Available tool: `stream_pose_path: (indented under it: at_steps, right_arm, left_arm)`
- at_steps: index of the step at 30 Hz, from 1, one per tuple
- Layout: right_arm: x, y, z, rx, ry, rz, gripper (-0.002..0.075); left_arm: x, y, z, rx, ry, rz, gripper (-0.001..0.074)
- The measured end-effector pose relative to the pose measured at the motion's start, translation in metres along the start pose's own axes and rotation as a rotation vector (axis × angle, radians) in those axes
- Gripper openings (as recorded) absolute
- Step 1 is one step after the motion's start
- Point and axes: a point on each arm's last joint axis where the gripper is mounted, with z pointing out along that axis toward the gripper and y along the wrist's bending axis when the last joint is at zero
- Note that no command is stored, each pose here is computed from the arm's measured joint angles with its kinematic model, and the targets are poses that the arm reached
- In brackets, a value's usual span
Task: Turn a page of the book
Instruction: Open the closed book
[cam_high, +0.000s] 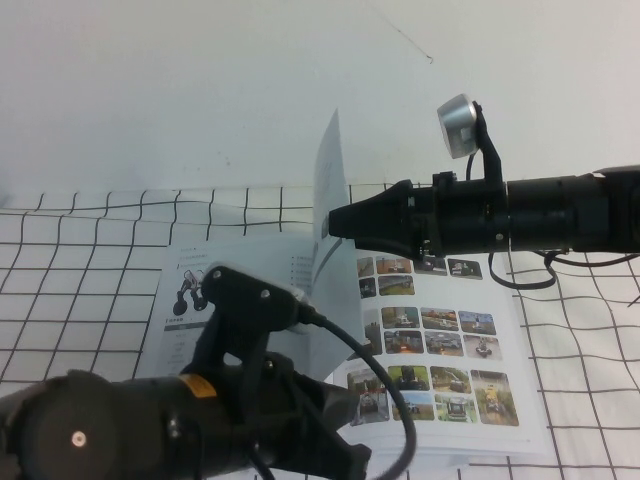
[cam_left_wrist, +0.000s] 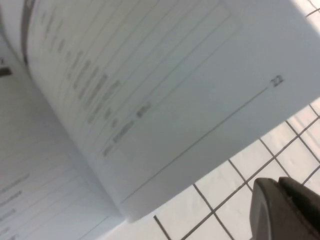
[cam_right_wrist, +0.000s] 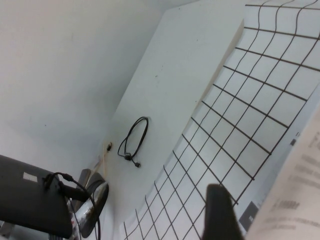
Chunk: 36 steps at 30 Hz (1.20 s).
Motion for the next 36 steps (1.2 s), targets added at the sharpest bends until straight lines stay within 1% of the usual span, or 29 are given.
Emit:
stream_pose_path:
  at_steps: [3, 6, 14, 24, 31, 36]
  right_arm:
    - [0.0, 0.0, 0.0, 0.002, -0.001, -0.001, 0.0415]
    - [0.0, 0.0, 0.0, 0.002, -0.001, -0.004, 0.0415]
    - [0.0, 0.0, 0.0, 0.002, -0.003, -0.007, 0.0415]
    - [0.0, 0.0, 0.0, 0.002, -0.003, -0.015, 0.0415]
    - [0.001, 0.005, 0.0, -0.05, 0.015, -0.025, 0.0415]
    - [0.001, 0.014, -0.002, -0.097, 0.024, -0.046, 0.0415]
  left_arm:
    - [0.002, -0.009, 0.006, 0.005, -0.025, 0.025, -0.0003]
    - [0.003, -0.011, 0.012, -0.001, -0.024, 0.025, -0.0003]
    - [0.008, -0.007, 0.025, -0.024, 0.01, 0.012, -0.0003]
    - [0.003, 0.001, 0.033, -0.091, -0.064, 0.004, -0.0003]
    - [0.003, 0.001, 0.034, -0.096, -0.072, -0.03, -0.0003]
    - [0.002, 0.001, 0.034, -0.096, -0.077, -0.062, -0.0003]
